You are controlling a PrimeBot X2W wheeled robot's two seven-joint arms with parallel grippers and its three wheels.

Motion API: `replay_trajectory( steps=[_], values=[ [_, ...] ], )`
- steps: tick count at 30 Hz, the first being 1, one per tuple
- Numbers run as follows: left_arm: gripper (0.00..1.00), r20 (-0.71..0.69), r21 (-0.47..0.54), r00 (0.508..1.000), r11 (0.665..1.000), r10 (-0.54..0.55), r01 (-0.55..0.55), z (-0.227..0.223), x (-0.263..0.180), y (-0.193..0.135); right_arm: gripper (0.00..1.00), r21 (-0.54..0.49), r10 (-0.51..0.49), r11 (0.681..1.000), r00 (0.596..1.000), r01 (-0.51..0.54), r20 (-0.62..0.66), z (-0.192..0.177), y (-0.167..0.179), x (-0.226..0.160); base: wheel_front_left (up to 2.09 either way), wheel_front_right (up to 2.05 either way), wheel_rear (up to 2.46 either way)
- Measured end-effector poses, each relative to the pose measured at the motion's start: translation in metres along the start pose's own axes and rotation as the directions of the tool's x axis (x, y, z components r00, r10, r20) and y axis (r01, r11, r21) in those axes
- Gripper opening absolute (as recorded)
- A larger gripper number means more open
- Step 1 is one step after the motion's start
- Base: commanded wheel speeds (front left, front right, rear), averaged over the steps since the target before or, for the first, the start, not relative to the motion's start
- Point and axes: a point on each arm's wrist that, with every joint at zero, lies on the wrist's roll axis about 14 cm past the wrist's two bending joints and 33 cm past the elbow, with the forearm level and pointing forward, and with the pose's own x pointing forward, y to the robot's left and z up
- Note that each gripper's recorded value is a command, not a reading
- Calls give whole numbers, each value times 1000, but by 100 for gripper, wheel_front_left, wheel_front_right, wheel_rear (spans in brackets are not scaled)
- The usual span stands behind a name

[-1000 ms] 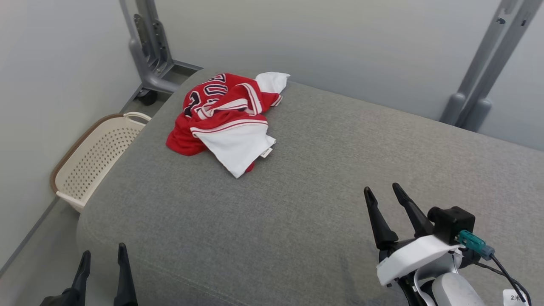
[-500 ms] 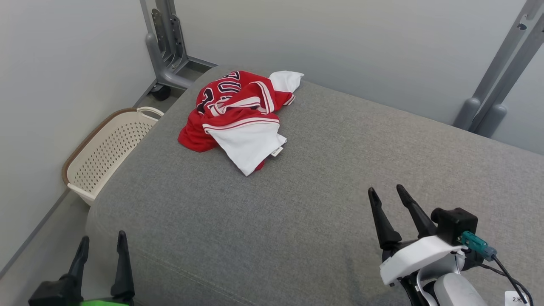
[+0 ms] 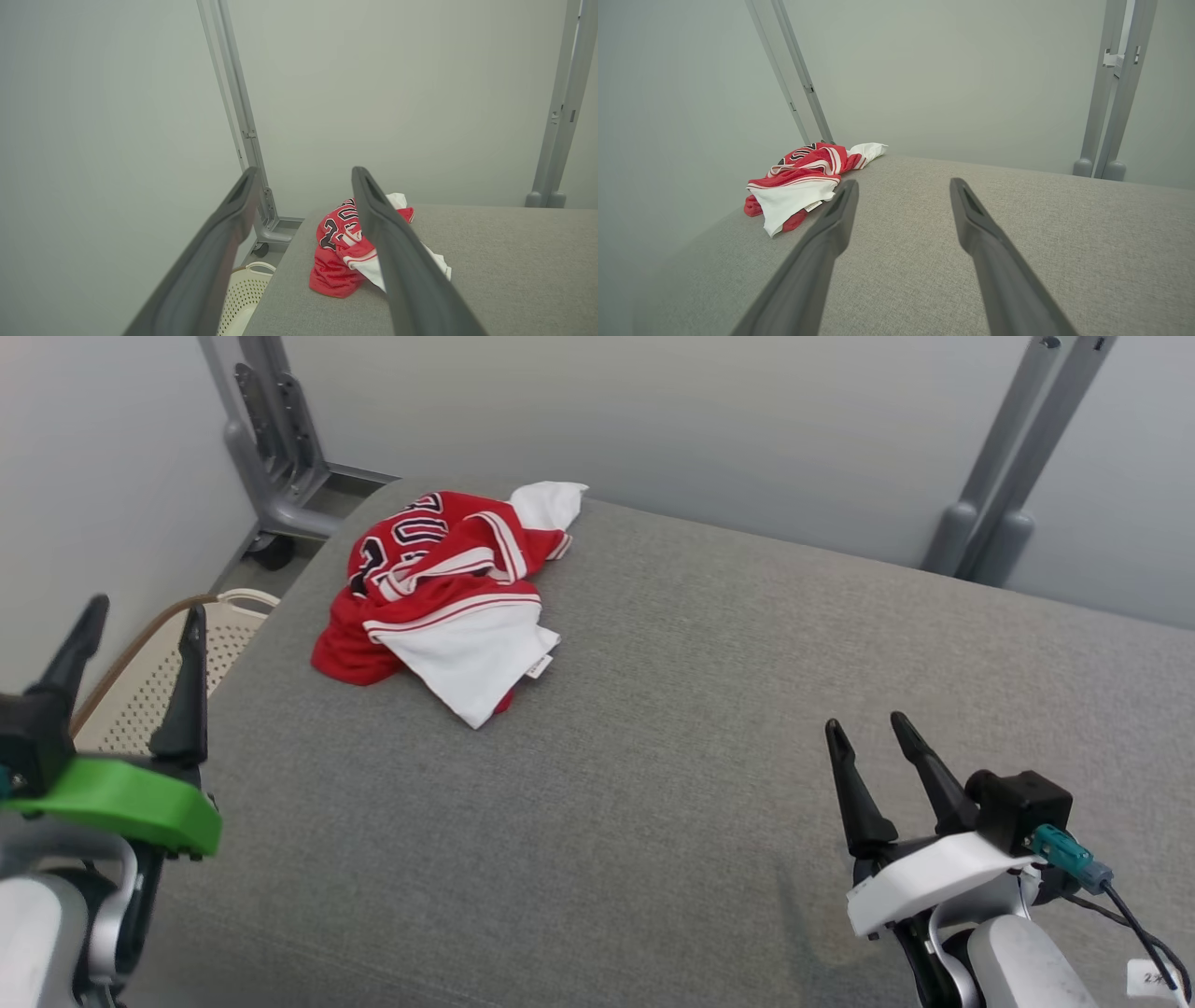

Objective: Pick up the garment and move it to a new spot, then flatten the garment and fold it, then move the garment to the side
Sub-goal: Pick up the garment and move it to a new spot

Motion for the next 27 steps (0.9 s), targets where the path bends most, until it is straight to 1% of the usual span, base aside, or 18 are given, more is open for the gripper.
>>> replay_trajectory(
  steps=[3,6,10,13,18,23,27],
  values=[
    [100,16,20,999,999,-45,45,15,29,-8,100,-8,-35,999,999,35,9,4,-14,-2,0,0,0],
    [100,4,28,997,997,-78,78,20,57,-14,100,-21,-68,997,997,68,23,9,-28,-2,0,0,0],
    [100,-66,7,992,994,-106,107,6,90,-21,100,-38,-108,993,993,109,45,16,-47,1,0,0,0],
    [100,-98,-22,990,994,-106,104,-5,116,-23,100,-48,-137,989,989,140,60,21,-61,2,0,0,0],
    [100,-211,-62,970,992,-119,109,-48,157,-34,100,-69,-205,975,977,209,67,21,-94,1,0,0,0],
    [100,-344,-72,928,990,-140,123,-99,179,-46,100,-75,-267,960,963,270,44,10,-121,-5,0,0,0],
    [100,-399,-88,904,988,-152,127,-133,194,-57,100,-85,-311,947,950,311,9,-5,-140,-10,0,0,0]
  ],
)
